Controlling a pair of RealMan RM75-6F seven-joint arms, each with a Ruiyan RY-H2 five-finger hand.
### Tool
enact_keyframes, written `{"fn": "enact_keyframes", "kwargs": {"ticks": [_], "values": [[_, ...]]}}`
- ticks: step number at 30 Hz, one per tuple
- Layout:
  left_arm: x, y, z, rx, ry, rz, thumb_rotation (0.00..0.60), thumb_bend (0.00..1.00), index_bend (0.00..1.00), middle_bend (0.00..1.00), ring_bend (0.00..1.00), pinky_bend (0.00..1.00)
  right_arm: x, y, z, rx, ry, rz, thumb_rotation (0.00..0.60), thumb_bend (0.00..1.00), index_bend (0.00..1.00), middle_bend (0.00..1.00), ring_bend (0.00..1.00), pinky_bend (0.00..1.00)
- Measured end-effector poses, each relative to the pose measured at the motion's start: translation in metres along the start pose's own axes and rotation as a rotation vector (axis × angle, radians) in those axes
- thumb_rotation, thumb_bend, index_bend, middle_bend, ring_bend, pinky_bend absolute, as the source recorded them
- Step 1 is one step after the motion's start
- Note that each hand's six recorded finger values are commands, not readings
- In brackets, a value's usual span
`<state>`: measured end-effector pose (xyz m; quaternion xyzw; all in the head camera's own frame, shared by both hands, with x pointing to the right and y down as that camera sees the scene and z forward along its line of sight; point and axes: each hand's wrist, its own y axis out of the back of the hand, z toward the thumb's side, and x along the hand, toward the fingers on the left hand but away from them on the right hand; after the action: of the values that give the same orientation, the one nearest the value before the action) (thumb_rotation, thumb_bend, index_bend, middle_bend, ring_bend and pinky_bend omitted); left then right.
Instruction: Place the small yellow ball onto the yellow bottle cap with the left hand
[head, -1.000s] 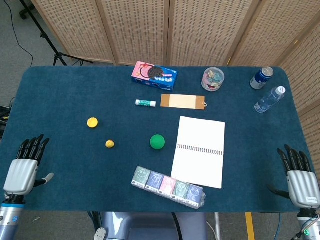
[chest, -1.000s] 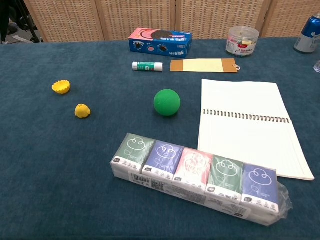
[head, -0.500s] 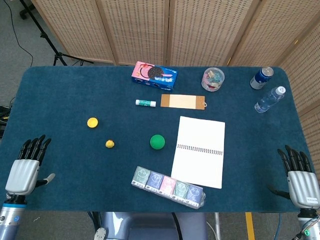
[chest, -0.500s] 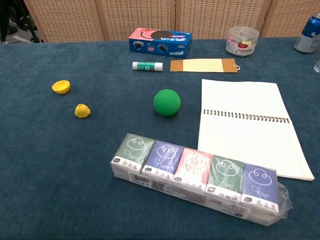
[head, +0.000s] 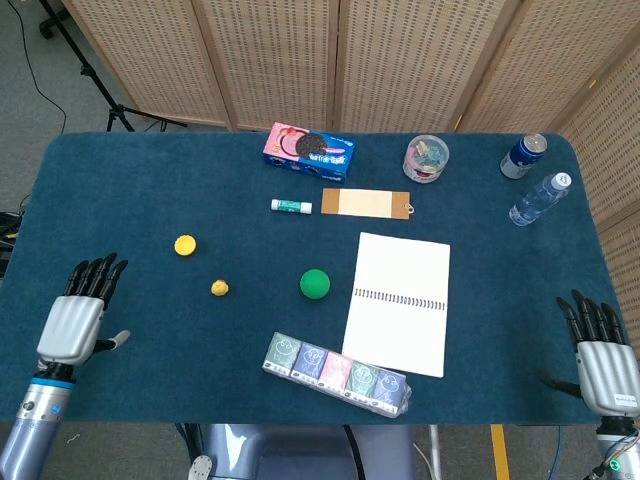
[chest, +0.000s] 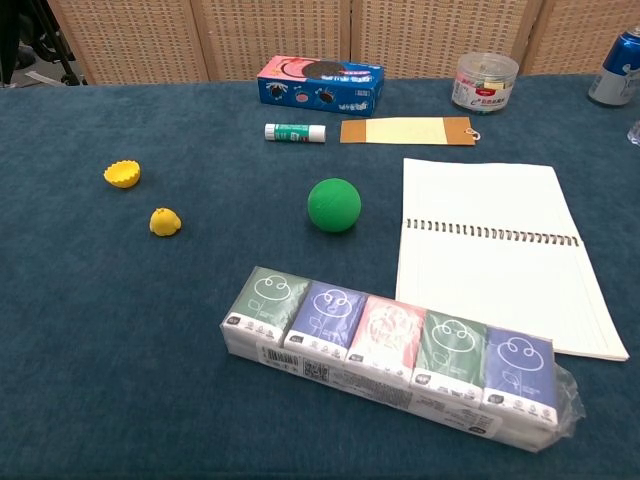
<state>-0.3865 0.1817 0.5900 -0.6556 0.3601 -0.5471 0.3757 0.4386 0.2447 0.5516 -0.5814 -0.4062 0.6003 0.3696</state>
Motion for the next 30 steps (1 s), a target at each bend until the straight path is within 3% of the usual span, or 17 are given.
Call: {"fn": "enact_keyframes", "kwargs": {"ticks": [5,12,18,30], "values": [[0.027,0.004,0.019,0.004,-0.036,-0.04,0.6,0.01,0.01,0.0,0.0,0.0,0.0,0.0,0.0,-0.001,0.001,-0.002,0.6,0.0,0.03,0.0,0.0,0.0],[0.059,0.001,0.042,0.002,-0.055,-0.111,0.6,0.07,0.16,0.0,0.0,0.0,0.0,0.001,-0.001,-0.004,-0.002,-0.003,0.6,0.0,0.03,0.0,0.0,0.0],[0.081,-0.009,0.059,-0.01,-0.056,-0.192,0.6,0.11,0.19,0.0,0.0,0.0,-0.001,0.001,-0.003,-0.008,-0.004,-0.002,0.6,0.0,0.03,0.0,0.0,0.0],[0.113,-0.037,0.093,0.006,-0.027,-0.334,0.6,0.12,0.34,0.0,0.0,0.0,-0.002,0.002,-0.005,-0.012,-0.007,-0.001,0.6,0.0,0.03,0.0,0.0,0.0]]}}
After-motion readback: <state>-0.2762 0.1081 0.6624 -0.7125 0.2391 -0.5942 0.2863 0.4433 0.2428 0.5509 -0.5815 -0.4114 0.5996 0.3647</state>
